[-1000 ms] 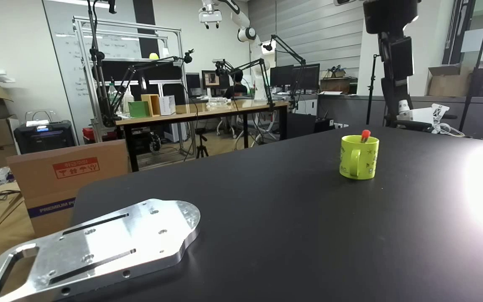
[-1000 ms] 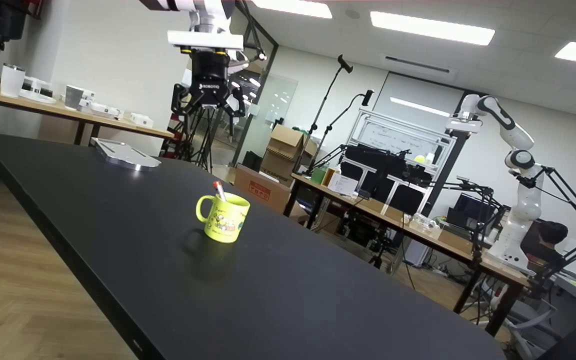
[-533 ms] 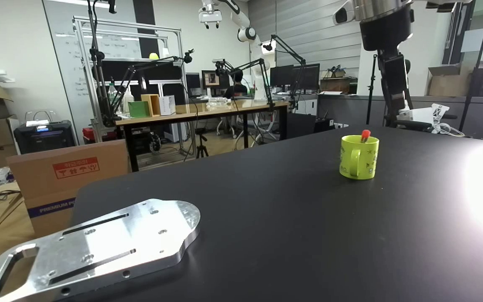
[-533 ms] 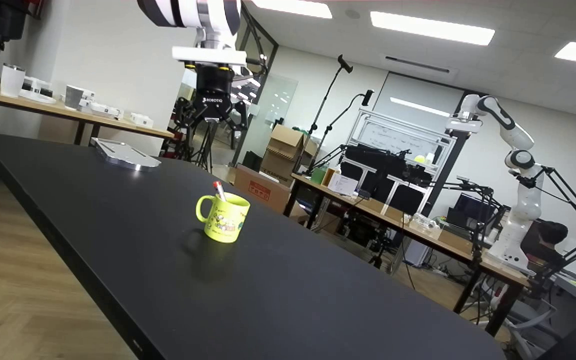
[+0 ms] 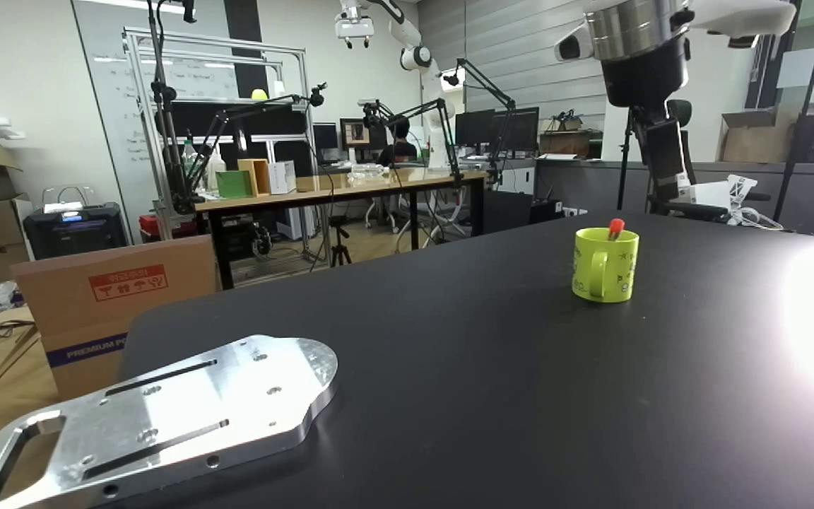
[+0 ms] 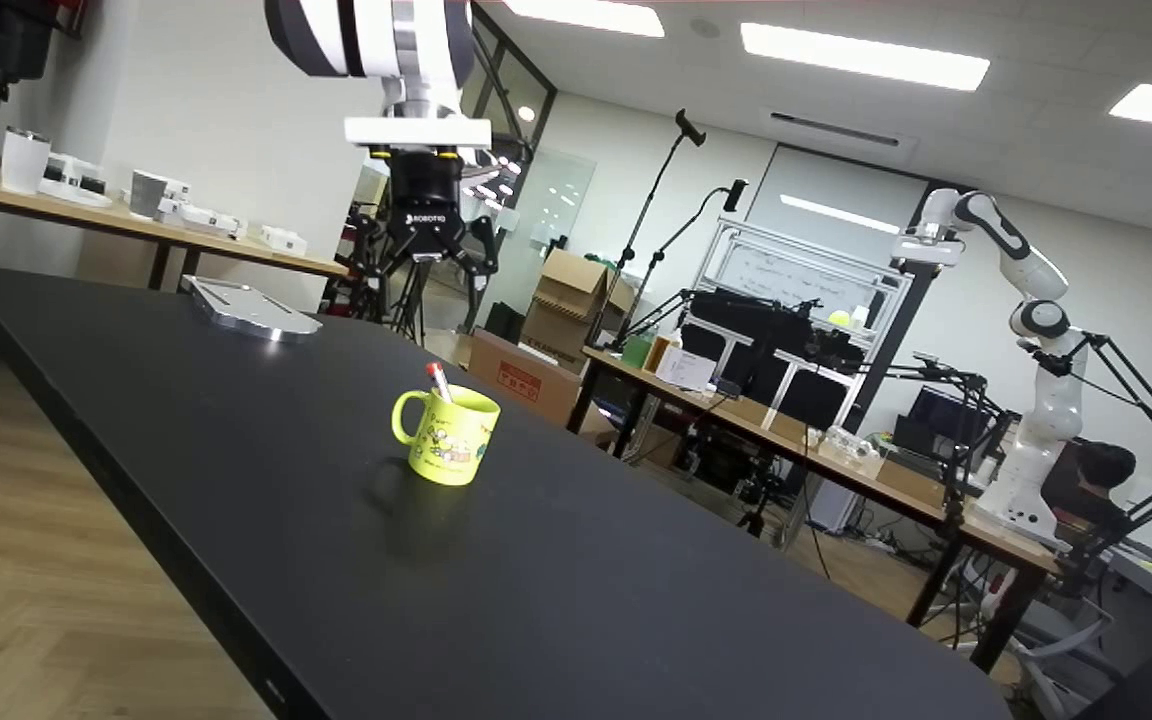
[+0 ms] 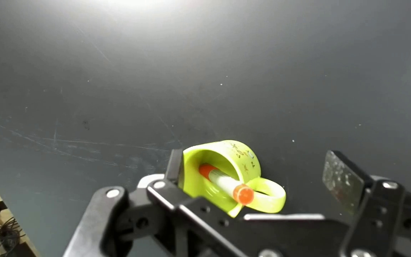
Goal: Take the red marker out of the yellow mug
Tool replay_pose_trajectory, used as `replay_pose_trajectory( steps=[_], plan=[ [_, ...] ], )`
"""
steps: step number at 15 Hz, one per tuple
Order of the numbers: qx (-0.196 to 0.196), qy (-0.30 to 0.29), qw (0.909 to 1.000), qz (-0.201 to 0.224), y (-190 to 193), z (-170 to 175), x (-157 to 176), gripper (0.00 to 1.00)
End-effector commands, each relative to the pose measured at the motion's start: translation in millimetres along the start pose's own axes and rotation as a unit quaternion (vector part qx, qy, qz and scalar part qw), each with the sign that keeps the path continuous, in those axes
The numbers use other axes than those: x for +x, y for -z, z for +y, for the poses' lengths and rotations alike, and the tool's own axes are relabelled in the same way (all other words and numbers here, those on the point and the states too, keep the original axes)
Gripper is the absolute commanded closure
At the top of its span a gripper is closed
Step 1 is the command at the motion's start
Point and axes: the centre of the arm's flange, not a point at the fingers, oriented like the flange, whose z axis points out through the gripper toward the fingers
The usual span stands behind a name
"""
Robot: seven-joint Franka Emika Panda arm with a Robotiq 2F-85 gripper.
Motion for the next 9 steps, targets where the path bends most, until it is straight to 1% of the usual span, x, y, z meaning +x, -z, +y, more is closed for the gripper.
replay_pose_trajectory(
  steps=[1, 4, 6, 9],
  plan=[
    [-0.031, -0.009, 0.9994, 0.012, -19, -5, 19, 0.00],
    [-0.037, -0.014, 0.9991, 0.016, -35, -5, 23, 0.00],
    [-0.046, -0.016, 0.9985, 0.027, -43, -4, 25, 0.00],
    [-0.043, -0.027, 0.9979, 0.040, -51, -1, 29, 0.00]
  ],
)
